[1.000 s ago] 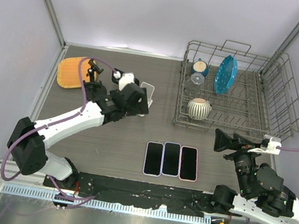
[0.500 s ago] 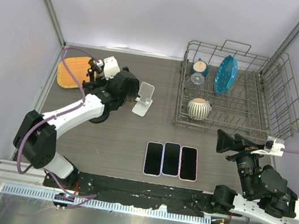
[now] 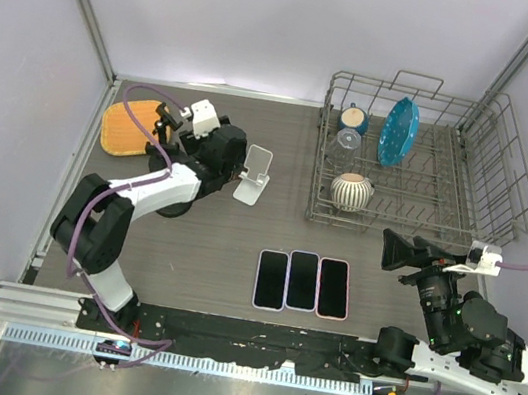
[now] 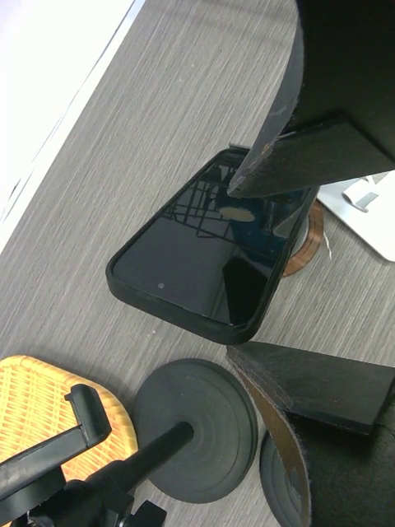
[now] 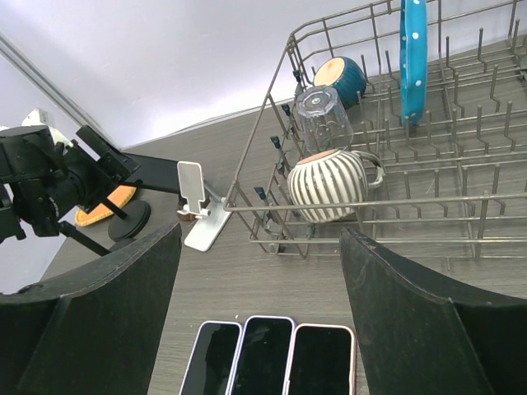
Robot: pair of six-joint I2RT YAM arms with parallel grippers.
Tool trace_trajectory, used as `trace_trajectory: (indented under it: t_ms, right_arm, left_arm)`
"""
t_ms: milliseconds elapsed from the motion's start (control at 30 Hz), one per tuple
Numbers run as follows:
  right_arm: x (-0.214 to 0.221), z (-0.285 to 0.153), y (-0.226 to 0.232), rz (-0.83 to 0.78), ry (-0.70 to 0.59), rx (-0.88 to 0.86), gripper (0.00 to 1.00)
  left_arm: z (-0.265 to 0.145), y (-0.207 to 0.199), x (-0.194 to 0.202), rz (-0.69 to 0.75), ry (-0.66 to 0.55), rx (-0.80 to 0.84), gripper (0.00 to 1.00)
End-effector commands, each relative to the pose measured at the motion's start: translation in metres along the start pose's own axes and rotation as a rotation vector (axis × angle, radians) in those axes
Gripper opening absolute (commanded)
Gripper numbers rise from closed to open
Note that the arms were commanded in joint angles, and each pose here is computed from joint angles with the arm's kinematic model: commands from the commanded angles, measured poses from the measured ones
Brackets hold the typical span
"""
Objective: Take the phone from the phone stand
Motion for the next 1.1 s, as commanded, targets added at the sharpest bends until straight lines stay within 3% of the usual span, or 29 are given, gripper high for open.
trace_trajectory:
  t_ms: [0,233,333,567,1067]
  right_arm:
    - [-0.007,-0.001,-0.004,0.043,-0.021,0.016,0.83]
    - [-0.007,-0.002,-0.004,0.042,-0.018,0.014,0.82]
    - [-0.007,-0.002,-0.004,0.042,-0.018,0.016,0.83]
    - [-0.007,-0.002,-0.004,0.042,-0.017,0.015,0.82]
    - [-0.006,-0.002,-0.004,0.04,-0.012,0.012,0.82]
  left_arm:
    - [0.011,0.0,-0.024,-0.099,-0.086,-0.056,0.73]
    - [0.023,-0.003,-0.019,-0.121,-0.066,-0.031,0.73]
    - [0.024,-0.009,-0.023,-0.13,-0.074,0.006,0.65]
    - [0.02,-0.018,-0.039,-0.137,-0.104,0.068,0.35]
    - [-0.008,-0.033,-0.099,-0.197,-0.228,0.228,0.05]
Point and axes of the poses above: each gripper's point midway between its finger pads, its own z axis out along the fingers, its own y axis along the line the jaws close on, x = y × z, the point moved 2 cm from there along -z, back along the fingers, and after that the axes turned 5 degrees about z, right-handed, at the moved point
